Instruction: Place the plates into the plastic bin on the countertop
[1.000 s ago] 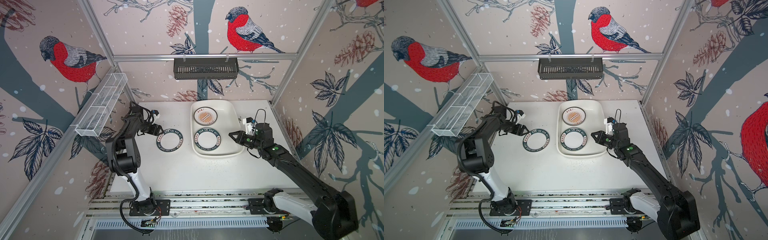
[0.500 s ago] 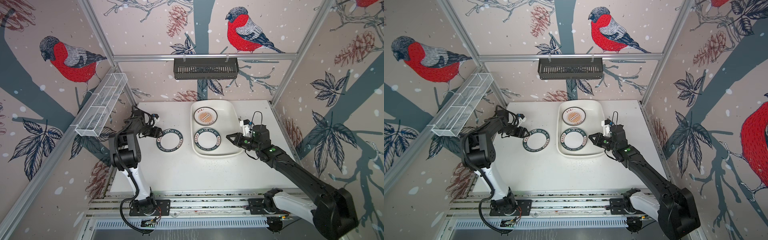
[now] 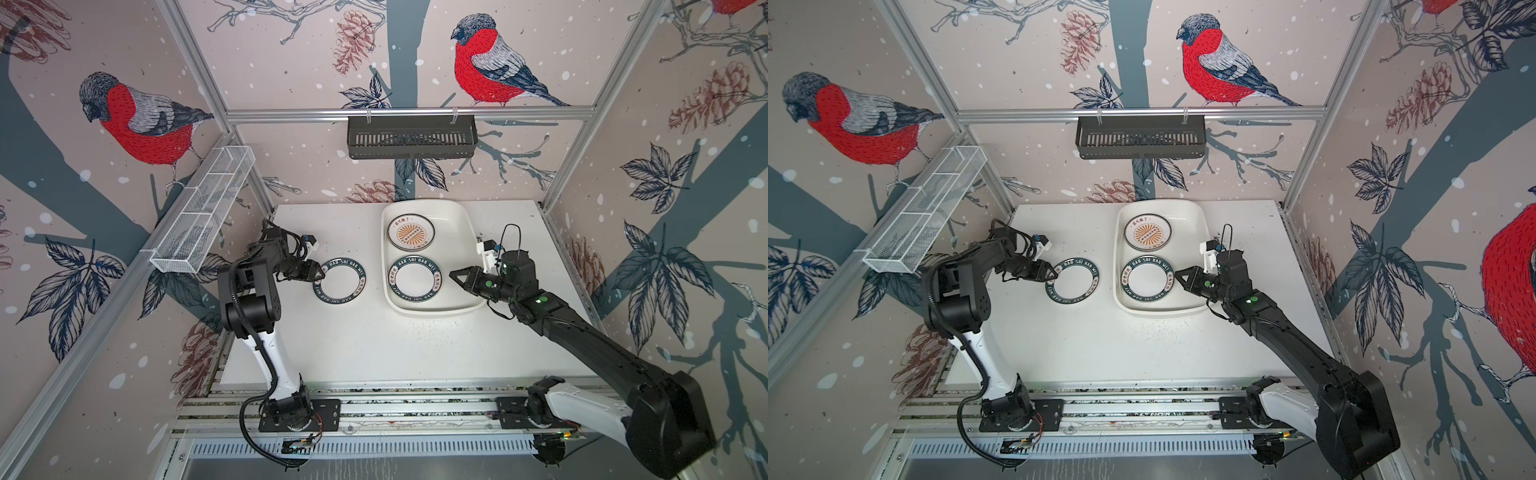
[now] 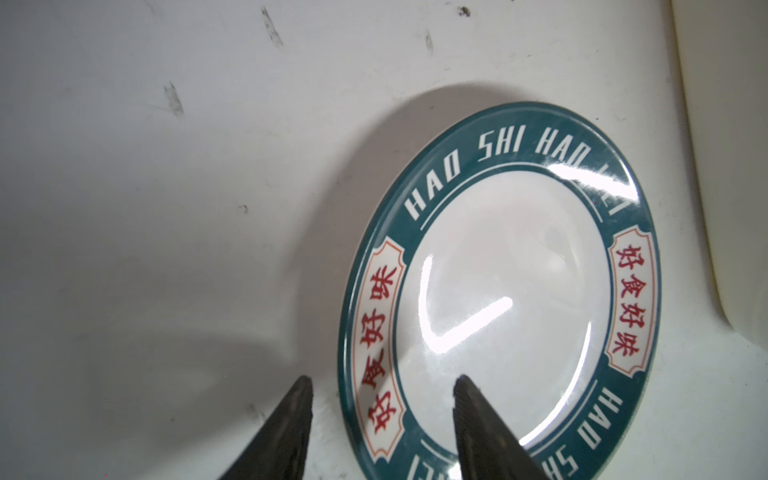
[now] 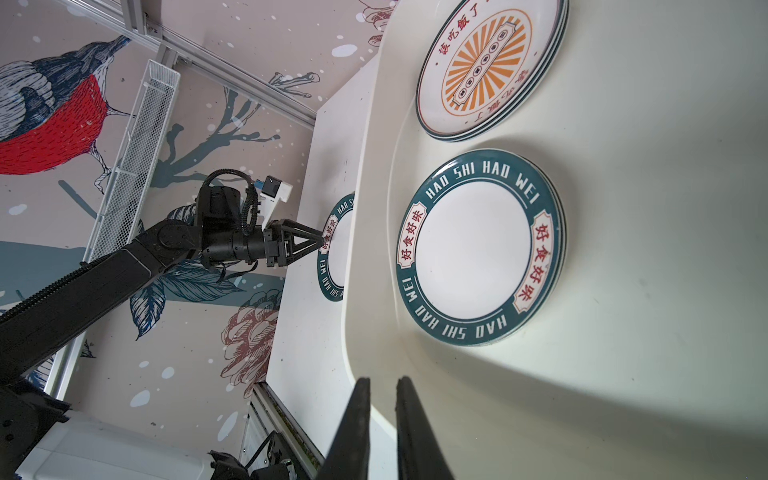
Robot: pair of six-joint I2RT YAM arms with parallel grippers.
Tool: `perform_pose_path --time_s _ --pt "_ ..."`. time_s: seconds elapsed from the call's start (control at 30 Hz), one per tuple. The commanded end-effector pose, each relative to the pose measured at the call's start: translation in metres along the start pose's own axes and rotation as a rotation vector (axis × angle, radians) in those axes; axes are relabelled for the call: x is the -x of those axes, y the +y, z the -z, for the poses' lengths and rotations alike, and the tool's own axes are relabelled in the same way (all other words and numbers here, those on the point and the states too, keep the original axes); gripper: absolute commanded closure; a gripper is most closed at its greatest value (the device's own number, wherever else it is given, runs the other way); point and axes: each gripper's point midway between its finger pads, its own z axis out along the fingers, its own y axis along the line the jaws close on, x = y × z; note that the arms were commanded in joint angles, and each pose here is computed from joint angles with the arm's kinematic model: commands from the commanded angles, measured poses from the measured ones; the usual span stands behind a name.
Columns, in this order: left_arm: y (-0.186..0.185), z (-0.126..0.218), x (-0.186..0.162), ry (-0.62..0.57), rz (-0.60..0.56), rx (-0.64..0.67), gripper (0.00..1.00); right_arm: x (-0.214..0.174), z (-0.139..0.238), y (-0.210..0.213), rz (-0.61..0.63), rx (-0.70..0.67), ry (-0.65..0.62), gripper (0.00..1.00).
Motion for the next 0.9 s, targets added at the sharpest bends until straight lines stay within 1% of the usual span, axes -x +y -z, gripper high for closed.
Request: perform_pose_path --time_s 0.0,0.2,0.43,0.67,0.8,0.87 --pt "-0.002 -0.002 0.002 -0.017 -0.028 -0.021 0.46 0.006 -0.001 0.009 0.014 0.026 -0.021 0.84" --pt "-0.003 -0.003 0.000 -0.025 0.003 -0.062 0.52 0.006 -0.004 0.010 0.014 0.028 -0.019 0.84" --pt "-0.002 -0.003 0.000 -0.046 0.077 -0.138 0.57 0.002 -0.006 0.010 0.008 0.031 -0.014 0.84" --pt "-0.003 -0.007 -0.002 -0.053 0.110 -0.176 0.61 -0.002 -0.006 0.009 -0.001 0.034 -0.013 0.84" --pt "-0.004 -0.012 -0.001 -0.058 0.125 -0.204 0.62 -0.002 -0.007 0.009 -0.006 0.036 -0.015 0.84" --pt "-0.004 -0.014 -0.001 -0.061 0.135 -0.211 0.64 -0.003 -0.007 0.009 -0.006 0.039 -0.014 0.84"
